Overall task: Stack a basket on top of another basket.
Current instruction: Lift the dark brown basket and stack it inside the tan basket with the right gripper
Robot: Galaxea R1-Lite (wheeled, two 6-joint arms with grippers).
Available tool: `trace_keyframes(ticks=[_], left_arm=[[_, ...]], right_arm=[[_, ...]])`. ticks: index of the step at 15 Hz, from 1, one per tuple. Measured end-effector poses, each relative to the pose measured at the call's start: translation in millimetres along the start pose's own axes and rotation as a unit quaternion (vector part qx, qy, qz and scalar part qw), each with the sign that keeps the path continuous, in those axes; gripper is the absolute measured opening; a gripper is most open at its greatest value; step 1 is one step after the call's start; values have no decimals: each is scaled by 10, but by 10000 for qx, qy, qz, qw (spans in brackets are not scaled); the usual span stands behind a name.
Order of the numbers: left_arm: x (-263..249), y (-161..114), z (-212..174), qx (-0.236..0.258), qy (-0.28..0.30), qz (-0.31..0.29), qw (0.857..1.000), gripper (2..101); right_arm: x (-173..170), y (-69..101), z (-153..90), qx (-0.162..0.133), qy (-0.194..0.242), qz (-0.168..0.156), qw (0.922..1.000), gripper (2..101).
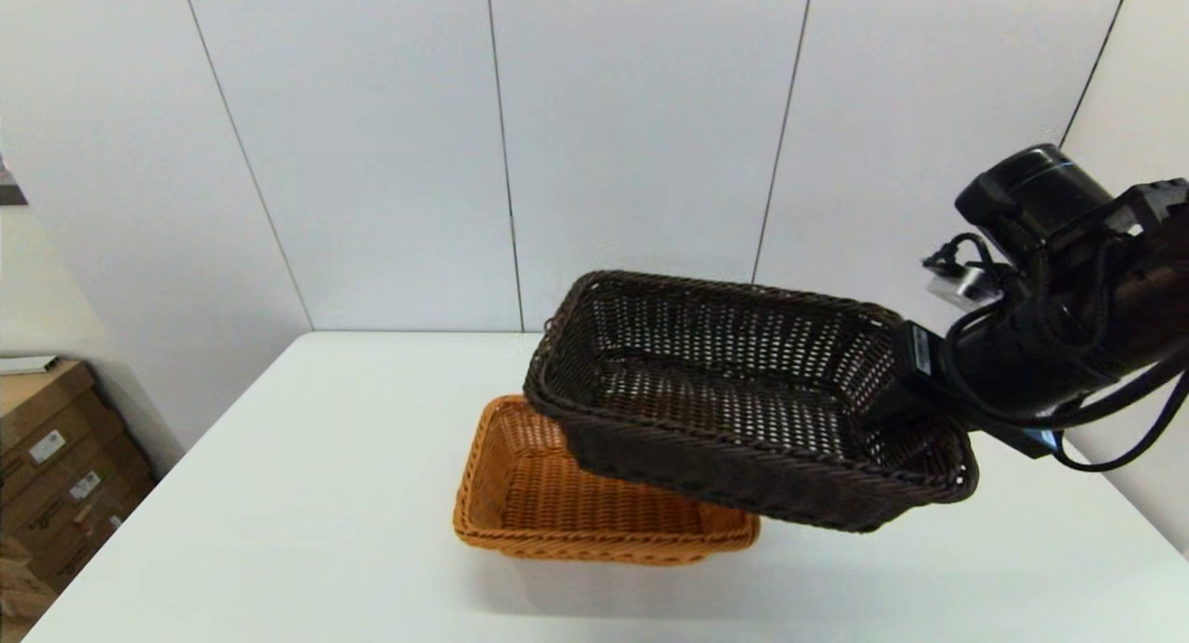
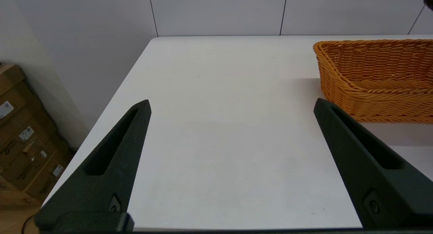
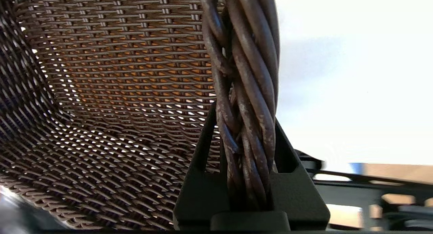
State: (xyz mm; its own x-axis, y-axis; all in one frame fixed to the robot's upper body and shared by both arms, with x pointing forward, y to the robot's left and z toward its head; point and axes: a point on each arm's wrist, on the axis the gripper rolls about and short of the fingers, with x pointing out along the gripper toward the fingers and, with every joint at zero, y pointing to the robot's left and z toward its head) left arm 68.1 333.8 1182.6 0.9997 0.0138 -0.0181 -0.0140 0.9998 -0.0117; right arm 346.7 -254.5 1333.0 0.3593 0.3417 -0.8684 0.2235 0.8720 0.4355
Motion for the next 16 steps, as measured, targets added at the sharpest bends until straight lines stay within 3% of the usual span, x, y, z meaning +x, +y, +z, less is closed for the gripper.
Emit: trace_keyframes(ticks=[5, 9, 16], left_arm=[[0, 0, 0, 0, 0, 0, 10000, 978], [0, 0, 0, 0, 0, -2, 10000, 978], [0, 0, 0, 2, 0, -2, 10000, 978]], right_arm=[[140, 273, -72, -616, 226, 95, 9978, 154], [315, 484, -27, -847, 482, 30, 9952, 154], [648, 646, 102, -1076, 651, -39, 9921, 154]])
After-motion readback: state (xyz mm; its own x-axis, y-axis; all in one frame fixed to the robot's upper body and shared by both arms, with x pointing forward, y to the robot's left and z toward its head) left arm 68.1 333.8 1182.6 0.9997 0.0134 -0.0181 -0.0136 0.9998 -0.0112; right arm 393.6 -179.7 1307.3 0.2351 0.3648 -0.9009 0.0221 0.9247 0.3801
